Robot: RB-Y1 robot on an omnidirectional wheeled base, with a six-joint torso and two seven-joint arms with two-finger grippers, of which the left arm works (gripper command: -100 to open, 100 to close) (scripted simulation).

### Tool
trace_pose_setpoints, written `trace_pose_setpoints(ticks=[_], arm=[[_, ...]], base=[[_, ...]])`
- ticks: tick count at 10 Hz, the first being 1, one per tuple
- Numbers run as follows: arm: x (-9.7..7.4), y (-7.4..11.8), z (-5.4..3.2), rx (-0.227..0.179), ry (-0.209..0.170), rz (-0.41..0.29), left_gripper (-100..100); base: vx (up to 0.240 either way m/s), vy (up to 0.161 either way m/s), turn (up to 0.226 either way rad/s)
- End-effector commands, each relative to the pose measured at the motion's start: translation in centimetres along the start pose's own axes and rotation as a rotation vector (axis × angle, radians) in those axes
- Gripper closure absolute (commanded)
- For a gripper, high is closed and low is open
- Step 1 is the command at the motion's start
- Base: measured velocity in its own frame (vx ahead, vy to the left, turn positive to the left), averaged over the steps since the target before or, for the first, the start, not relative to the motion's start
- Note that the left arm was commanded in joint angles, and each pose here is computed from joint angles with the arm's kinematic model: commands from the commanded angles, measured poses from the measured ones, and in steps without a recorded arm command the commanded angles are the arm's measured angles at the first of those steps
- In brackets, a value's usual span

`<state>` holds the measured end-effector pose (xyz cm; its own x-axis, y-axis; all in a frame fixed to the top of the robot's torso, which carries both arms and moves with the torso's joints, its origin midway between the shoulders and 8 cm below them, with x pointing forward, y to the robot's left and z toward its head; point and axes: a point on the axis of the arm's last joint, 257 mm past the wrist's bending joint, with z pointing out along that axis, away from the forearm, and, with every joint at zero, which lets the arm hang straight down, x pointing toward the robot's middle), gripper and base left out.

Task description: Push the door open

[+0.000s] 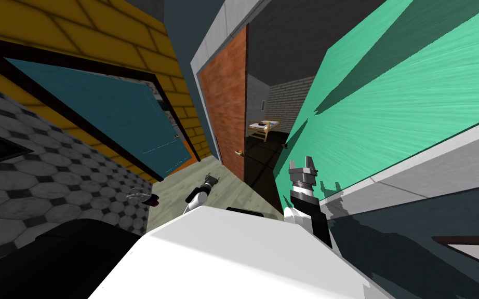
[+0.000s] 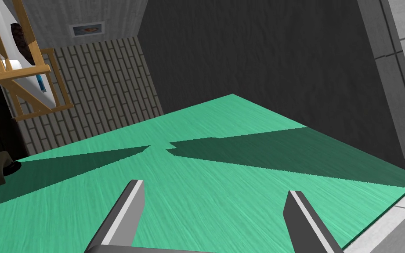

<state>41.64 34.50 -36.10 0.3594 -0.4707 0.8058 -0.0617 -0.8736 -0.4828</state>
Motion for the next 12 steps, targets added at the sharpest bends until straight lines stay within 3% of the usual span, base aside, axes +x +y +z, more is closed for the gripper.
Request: trace_pose_setpoints(ticks=[1,3,4,5,6,10,11,12], arm=[[-1.0,1.1,0.27,-0.041,-0.019,-0.068,-100],[-2.3,2.8,0.59,-0.100,-0.050,-0.171,-100],[-2.3,3.0,0.57,-0.107,-0.049,-0.184,-100],[-2.8,4.0,0.67,-0.140,-0.064,-0.238,-100],[-2.8,4.0,0.67,-0.140,-0.063,-0.241,-100],[-4.3,7.8,0.75,-0.260,-0.113,-0.468,-100],[-4.2,7.9,0.72,-0.265,-0.112,-0.476,-100],[-4.4,8.9,0.66,-0.296,-0.124,-0.528,-100]], base=[[0.053,0.025,-0.002],[0.094,0.035,-0.007],[0.059,0.025,-0.002],[0.047,0.028,-0.003],[0.040,0.020,-0.004],[0.086,0.043,-0.005],[0.066,0.027,-0.007],[0.048,0.019,-0.001]])
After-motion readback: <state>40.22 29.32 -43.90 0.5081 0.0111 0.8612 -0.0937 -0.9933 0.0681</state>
